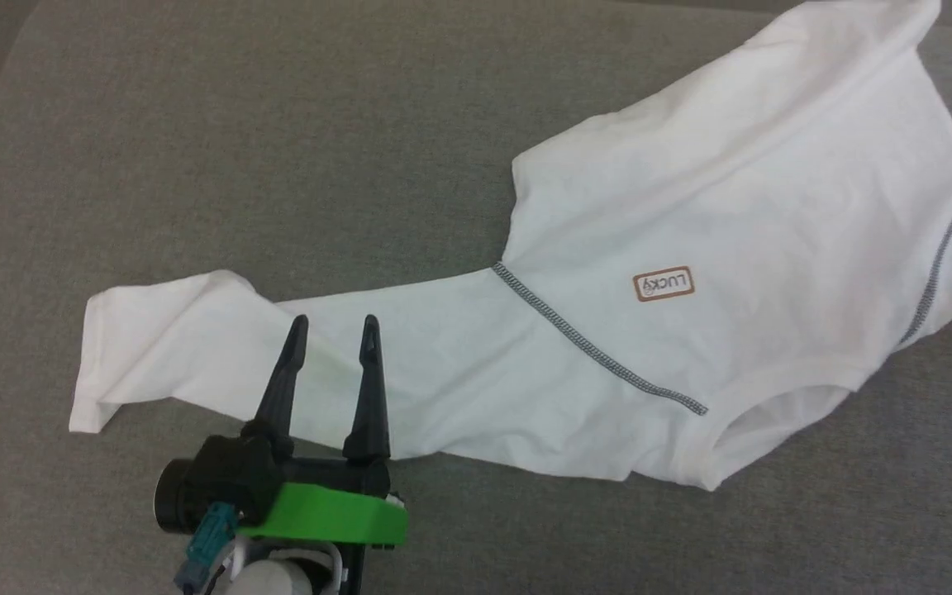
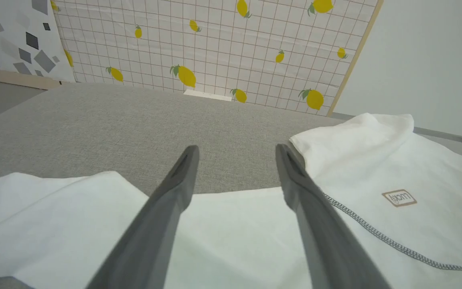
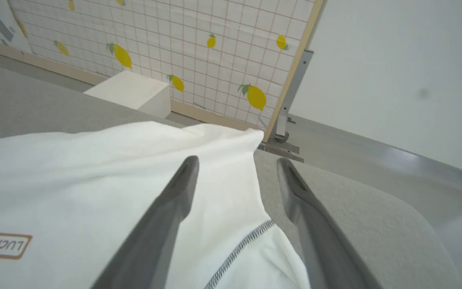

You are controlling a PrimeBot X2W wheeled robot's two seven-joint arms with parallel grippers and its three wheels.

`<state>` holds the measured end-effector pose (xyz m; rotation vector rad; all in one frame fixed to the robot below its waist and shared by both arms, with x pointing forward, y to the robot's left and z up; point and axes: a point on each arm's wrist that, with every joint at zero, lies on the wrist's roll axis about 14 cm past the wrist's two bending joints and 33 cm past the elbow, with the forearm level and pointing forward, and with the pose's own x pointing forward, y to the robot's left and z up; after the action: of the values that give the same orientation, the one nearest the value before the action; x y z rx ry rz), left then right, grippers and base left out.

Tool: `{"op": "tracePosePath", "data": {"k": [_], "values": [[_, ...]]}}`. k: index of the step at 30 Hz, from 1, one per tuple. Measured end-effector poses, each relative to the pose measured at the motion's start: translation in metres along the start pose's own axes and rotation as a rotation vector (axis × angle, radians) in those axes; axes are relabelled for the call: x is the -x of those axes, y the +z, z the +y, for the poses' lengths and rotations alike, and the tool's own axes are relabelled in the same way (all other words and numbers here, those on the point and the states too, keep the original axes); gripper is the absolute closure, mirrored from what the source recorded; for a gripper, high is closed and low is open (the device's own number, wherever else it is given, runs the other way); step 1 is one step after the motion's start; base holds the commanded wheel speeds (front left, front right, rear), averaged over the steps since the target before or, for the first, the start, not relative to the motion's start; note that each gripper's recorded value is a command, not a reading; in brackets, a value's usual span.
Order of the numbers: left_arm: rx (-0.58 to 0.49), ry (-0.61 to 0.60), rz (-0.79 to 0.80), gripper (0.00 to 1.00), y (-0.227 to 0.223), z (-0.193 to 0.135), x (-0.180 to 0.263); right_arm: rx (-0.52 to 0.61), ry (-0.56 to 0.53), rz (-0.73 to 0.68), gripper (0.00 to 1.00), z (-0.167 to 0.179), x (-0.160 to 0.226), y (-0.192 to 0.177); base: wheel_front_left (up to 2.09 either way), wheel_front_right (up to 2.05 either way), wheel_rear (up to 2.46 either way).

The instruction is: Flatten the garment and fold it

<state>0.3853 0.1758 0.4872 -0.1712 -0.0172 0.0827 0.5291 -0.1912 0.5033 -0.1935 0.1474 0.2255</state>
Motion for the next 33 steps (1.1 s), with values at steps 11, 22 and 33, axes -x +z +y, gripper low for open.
{"op": "tracePosePath", "data": {"k": [11,22,33], "values": [[0.015,-0.089,-0.001,0.0,0.002,-0.022,0.012,-0.185,-0.203,0.079,0.0,0.019,0.138,-0.046,0.0,0.0,0.0],[-0.191,-0.234,0.192,0.0,-0.017,-0.027,-0.007,-0.187,-0.264,0.026,0.0,0.005,0.164,-0.031,0.0,0.0,0.0],[-0.451,-0.325,0.709,0.0,-0.092,0.004,-0.016,-0.213,-0.202,0.071,0.0,0.023,0.144,-0.044,0.0,0.0,0.0]]}}
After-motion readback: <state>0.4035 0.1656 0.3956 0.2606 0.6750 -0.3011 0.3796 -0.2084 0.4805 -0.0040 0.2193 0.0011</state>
